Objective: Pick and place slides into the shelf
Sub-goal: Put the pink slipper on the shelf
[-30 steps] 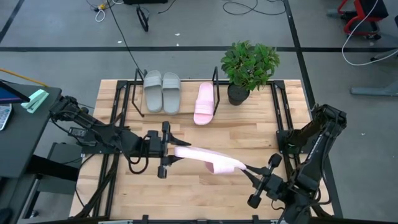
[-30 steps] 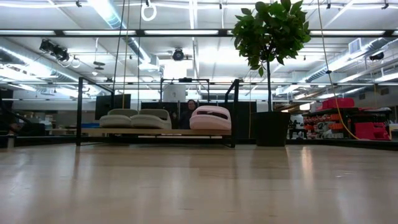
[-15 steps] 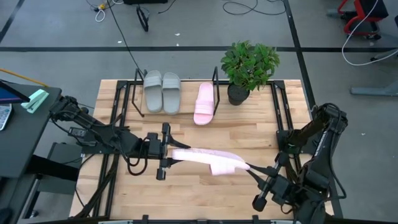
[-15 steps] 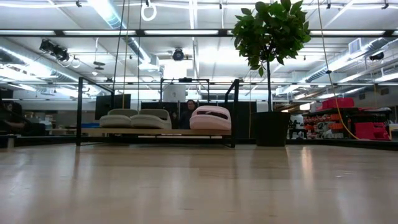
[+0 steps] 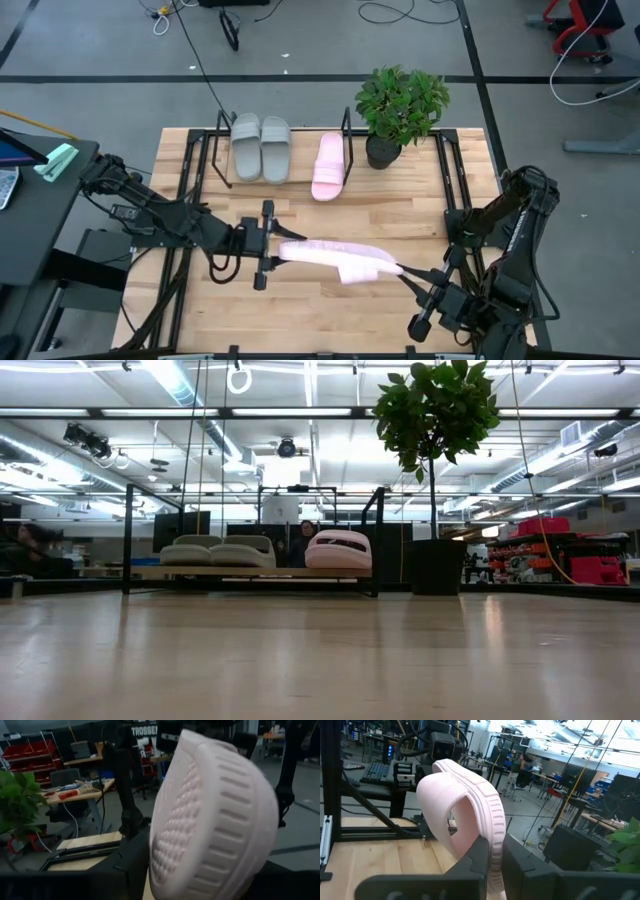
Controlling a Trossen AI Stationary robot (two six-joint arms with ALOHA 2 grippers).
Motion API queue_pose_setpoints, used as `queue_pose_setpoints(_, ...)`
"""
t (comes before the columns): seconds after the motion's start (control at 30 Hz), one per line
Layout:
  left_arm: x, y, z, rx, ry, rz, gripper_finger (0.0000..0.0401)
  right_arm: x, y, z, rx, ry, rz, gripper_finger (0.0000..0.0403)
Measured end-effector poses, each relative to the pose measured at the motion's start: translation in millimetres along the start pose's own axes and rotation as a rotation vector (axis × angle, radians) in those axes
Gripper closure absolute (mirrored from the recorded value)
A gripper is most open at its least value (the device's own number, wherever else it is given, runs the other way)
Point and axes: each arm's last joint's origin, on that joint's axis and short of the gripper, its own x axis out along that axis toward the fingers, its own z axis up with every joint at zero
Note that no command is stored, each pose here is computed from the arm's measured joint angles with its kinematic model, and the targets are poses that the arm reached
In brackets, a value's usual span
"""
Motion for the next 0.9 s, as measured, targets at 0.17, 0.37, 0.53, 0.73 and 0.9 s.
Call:
queue_pose_setpoints(0.17, -0.2, -0.4, -5.8, 0.015, 0.056, -0.003, 0.0183, 0.0, -0.1, 0.0, -0.009, 0.000, -0.002, 0.0373)
queue_pose_setpoints(0.37, -0.4, -0.4, -12.5, 0.001, 0.118, -0.002, 0.0149, -0.2, 0.0, 0.0, -0.002, 0.000, -0.001, 0.0373)
queue_pose_setpoints(0.53, 0.3, 0.3, -3.9, -0.021, 0.036, 0.008, 0.0141, 4.7, -0.4, -0.1, 0.008, 0.003, -0.014, 0.0373)
queue_pose_setpoints(0.73, 0.3, -0.8, 1.1, -0.012, -0.016, -0.042, 0.0144, 10.2, -1.1, -0.2, 0.011, 0.007, -0.031, 0.0373)
queue_pose_setpoints(0.9, 0.3, -0.2, 1.0, -0.018, -0.013, -0.016, 0.0150, 10.0, -1.1, -0.2, 0.019, 0.007, -0.030, 0.0373)
